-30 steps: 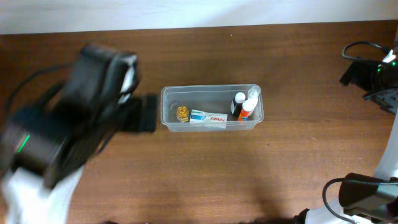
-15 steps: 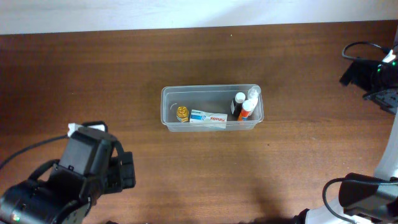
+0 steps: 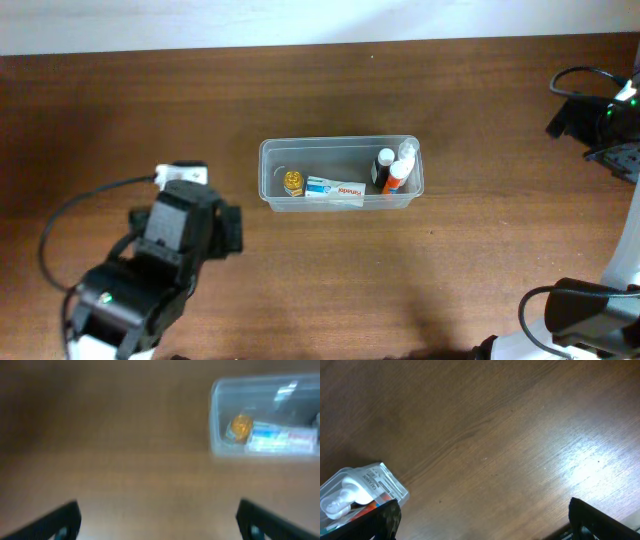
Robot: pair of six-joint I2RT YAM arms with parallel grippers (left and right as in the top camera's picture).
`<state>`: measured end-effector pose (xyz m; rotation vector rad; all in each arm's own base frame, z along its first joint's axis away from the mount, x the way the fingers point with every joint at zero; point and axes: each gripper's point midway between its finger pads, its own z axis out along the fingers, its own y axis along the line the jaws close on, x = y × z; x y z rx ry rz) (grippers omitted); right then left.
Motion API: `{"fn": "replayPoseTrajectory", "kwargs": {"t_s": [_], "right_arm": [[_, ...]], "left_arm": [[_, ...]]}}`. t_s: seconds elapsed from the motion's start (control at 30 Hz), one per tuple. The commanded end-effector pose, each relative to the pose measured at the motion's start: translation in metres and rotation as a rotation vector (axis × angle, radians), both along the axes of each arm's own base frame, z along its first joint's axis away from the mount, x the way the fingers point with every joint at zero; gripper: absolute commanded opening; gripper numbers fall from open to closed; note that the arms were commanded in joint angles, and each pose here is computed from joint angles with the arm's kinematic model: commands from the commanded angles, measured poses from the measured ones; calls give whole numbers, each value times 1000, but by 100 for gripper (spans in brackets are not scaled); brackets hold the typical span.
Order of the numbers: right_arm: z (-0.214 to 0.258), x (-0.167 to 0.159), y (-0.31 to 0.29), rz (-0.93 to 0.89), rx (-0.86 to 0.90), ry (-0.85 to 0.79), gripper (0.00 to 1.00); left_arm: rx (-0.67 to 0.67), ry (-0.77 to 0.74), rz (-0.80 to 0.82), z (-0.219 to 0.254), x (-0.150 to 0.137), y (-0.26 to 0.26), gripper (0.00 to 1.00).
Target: Pack container
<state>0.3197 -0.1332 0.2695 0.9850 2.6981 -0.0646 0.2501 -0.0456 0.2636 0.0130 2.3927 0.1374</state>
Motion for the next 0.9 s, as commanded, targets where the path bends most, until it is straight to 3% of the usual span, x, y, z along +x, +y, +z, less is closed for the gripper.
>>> {"fn": "replayPoseTrajectory", "kwargs": {"t_s": [0.0,0.13,0.37,0.57,0.87], "right_arm": [[5,0,-2,-17,-8,-17,98],[5,0,-2,-17,-8,-17,98],[5,0,-2,-17,-8,-17,99],[5,0,-2,-17,-8,-17,98],[5,0,-2,-17,-8,-17,98]], "left_arm": [[19,-58,-63,-21,13,-3,99],[-52,-173,-124,-32,20,-7,99],[-171,-351,-122,-42,6,8,99],[-128,-490,-239,-46,-10,7,99],[-123,-735,-258,-46,-9,11,99]]}}
